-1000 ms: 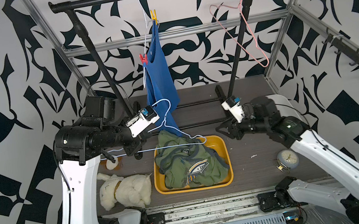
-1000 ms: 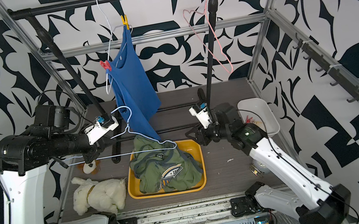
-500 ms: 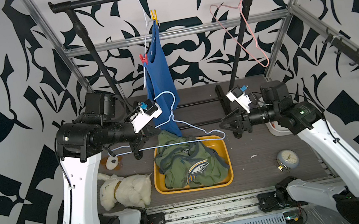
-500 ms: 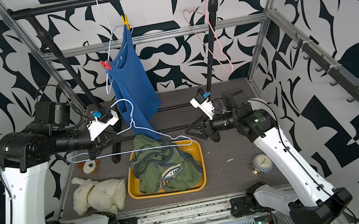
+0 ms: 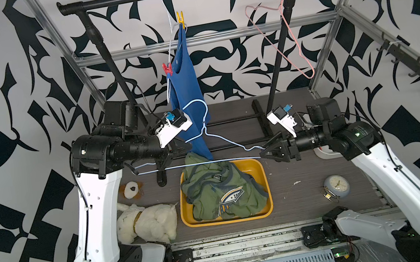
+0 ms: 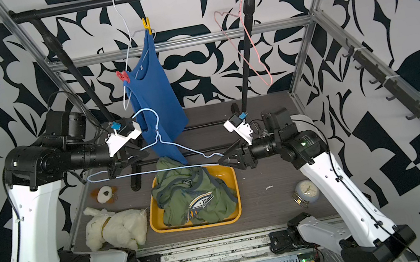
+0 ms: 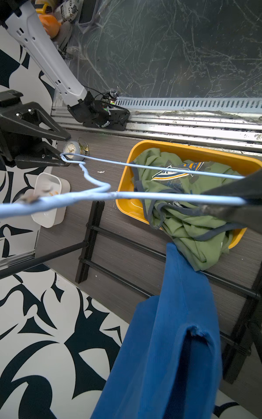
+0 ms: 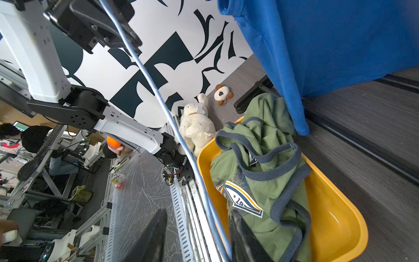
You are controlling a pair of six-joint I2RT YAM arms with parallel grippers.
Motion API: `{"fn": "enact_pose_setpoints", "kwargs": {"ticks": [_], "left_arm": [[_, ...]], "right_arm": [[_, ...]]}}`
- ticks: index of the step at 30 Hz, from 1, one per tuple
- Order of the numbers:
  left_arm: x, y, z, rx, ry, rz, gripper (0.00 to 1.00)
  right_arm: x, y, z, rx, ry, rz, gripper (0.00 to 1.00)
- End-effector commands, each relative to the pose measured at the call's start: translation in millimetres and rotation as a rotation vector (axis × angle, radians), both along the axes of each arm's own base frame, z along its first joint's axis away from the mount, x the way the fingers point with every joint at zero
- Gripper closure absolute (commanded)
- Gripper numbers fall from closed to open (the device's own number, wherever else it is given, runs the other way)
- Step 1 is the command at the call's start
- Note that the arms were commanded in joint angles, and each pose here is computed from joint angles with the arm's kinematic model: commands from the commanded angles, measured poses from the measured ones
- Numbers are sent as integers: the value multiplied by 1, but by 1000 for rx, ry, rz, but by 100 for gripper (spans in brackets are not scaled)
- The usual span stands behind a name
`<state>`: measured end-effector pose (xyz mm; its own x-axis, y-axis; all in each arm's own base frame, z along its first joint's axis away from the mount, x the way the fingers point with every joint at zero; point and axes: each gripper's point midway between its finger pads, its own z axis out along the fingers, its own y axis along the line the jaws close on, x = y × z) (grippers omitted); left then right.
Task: Remove the clothespins securing tank tops to the hanger
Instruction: Place the hanger on the clothesline.
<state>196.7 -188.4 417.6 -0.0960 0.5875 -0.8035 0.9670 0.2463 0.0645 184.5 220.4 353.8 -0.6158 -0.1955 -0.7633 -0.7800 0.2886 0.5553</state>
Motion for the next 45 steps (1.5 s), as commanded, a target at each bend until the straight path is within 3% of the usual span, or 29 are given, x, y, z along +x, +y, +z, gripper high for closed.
{"fn": "enact_pose_setpoints", "kwargs": {"ticks": [1,12,21,27,28,30,33,36,40,45], "left_arm": [[-3,-9,10,-37,-14,-36,100],[-6,-20,25,-51,-53,-73,100],[-5,-19,15,-14,-53,-72,100],[4,-18,4,24,-56,-52,96],[4,-18,5,24,-57,-52,92],[5,-19,6,22,-66,-49,70],[9,-20,11,10,-78,-36,67],[11,-21,17,-5,-91,-30,48],[12,-23,25,-27,-102,-21,33],[20,-19,44,-54,-166,38,22]], "right_arm": [[-7,4,8,28,-16,42,56],[-8,16,-6,-104,-7,73,72],[-6,17,-2,-122,-32,71,100],[-10,12,3,-131,-65,53,100],[-12,11,5,-129,-71,53,100],[-15,9,8,-128,-77,50,100],[-18,6,10,-137,-85,41,100],[-20,3,11,-143,-92,32,100],[-21,1,12,-150,-101,20,100],[-19,-5,11,-178,-120,-19,100]]}}
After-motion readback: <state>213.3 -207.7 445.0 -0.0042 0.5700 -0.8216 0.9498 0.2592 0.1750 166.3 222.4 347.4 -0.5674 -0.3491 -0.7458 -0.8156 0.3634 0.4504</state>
